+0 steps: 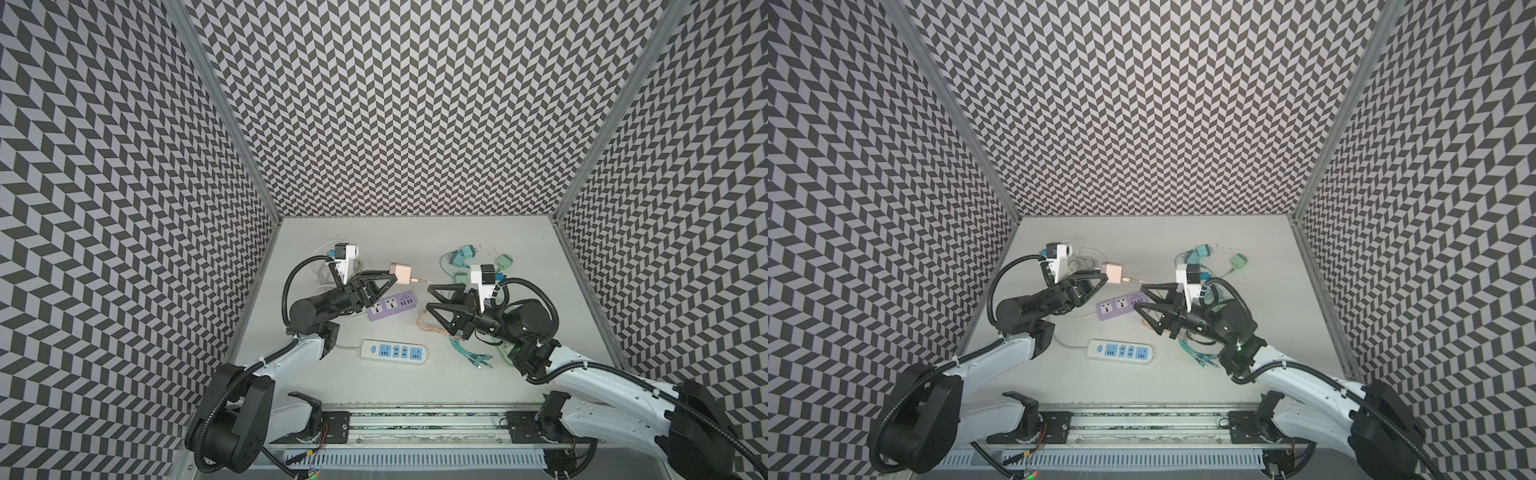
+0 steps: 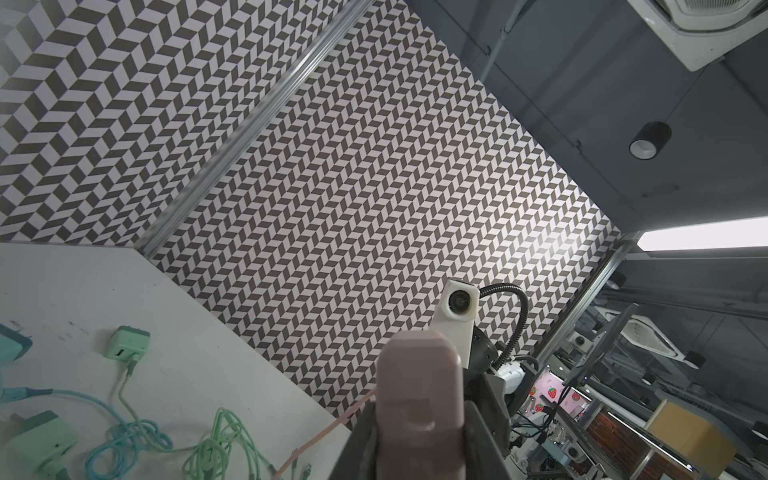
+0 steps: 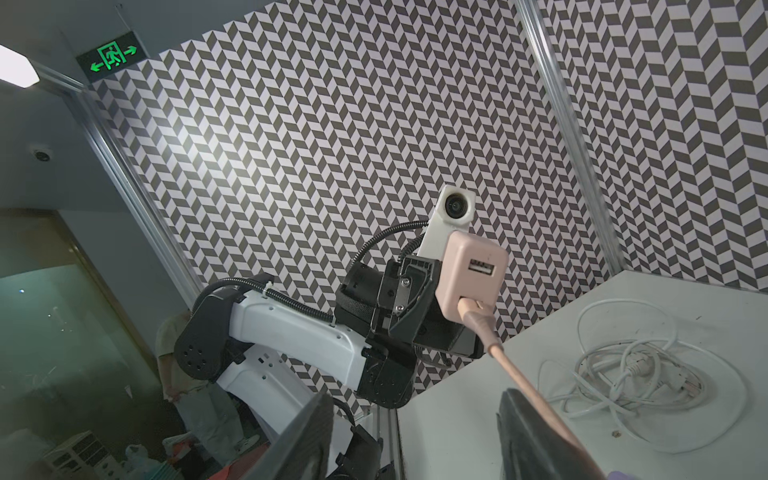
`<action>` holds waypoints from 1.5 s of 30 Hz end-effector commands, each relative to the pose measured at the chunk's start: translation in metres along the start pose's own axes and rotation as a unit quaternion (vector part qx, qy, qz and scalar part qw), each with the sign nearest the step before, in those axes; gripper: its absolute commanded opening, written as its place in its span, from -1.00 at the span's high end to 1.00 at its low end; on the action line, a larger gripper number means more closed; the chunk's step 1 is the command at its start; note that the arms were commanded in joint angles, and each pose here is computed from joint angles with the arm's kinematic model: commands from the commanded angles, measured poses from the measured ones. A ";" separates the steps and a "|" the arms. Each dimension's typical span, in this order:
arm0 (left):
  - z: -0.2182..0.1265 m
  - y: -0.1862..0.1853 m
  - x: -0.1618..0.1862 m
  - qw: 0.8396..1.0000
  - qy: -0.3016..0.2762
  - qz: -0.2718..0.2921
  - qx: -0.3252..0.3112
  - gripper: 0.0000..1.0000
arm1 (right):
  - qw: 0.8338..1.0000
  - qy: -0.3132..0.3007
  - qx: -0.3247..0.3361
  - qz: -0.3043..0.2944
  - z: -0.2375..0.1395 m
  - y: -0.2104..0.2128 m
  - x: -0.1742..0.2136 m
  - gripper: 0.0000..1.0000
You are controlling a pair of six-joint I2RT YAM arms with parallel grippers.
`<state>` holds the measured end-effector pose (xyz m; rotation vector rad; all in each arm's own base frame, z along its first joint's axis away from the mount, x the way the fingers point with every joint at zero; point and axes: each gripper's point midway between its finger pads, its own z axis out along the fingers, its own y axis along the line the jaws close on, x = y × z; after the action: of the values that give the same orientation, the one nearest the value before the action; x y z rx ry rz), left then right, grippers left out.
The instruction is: Insert the plug
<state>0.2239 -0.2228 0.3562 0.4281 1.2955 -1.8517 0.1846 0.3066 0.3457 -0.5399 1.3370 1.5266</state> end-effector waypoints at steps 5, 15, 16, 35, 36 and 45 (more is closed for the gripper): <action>-0.001 -0.033 -0.004 0.998 -0.016 0.035 0.055 1.00 | 0.999 -0.022 -0.030 0.005 0.012 0.009 -0.017 -0.25; 0.002 -0.027 -0.004 0.998 -0.017 0.044 0.032 1.00 | 0.999 -0.018 -0.048 0.000 0.029 0.010 -0.024 -0.23; 0.002 -0.027 -0.003 0.998 -0.017 0.045 0.029 1.00 | 0.999 -0.022 -0.050 0.001 0.030 0.011 -0.026 -0.23; 0.009 -0.015 -0.002 0.995 -0.014 0.086 -0.052 1.00 | 0.995 -0.036 -0.089 0.001 0.048 0.018 -0.038 -0.16; 0.009 -0.015 -0.002 0.995 -0.014 0.089 -0.053 1.00 | 0.995 -0.036 -0.090 0.000 0.049 0.018 -0.038 -0.15; 0.011 -0.013 0.001 0.993 -0.006 0.097 -0.063 1.00 | 0.995 -0.028 -0.097 0.004 0.055 0.017 -0.036 -0.01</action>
<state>0.2152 -0.2274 0.3647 0.4398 1.2990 -1.6193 0.2092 0.3490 0.3689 -0.5791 1.2867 1.6447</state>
